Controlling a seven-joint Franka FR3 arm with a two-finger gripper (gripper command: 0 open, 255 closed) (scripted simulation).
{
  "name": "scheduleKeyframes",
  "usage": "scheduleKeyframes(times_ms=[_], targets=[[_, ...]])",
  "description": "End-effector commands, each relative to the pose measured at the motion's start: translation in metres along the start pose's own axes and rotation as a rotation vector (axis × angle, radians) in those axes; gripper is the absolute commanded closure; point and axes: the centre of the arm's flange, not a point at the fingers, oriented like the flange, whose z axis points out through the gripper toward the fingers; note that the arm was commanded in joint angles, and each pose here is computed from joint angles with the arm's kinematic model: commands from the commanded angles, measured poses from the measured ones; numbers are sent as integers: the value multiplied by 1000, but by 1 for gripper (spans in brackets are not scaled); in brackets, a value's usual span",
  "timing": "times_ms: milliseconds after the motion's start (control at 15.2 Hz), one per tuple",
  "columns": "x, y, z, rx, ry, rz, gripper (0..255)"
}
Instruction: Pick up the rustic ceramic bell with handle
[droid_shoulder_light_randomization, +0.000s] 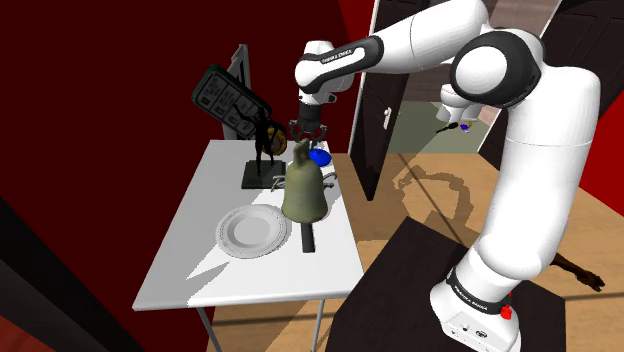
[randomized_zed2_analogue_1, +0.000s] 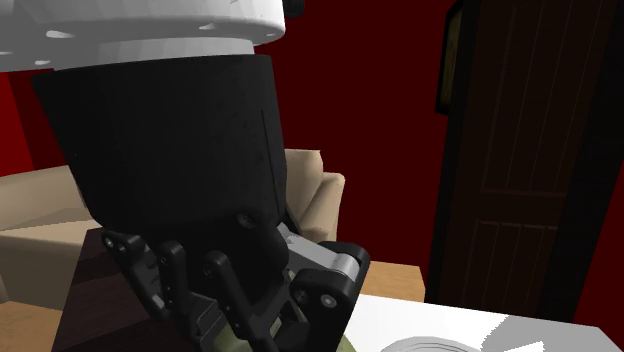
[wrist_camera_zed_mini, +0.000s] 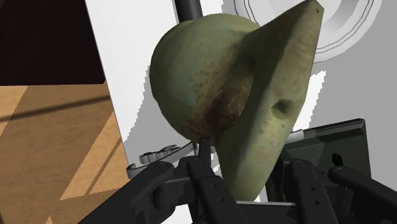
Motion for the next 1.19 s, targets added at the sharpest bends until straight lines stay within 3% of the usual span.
scheduleKeyframes(times_ms=[0,1122], targets=[[1,0,1,-1,-1,0,255],[-10,-4,-78,-1,-1,0,255]])
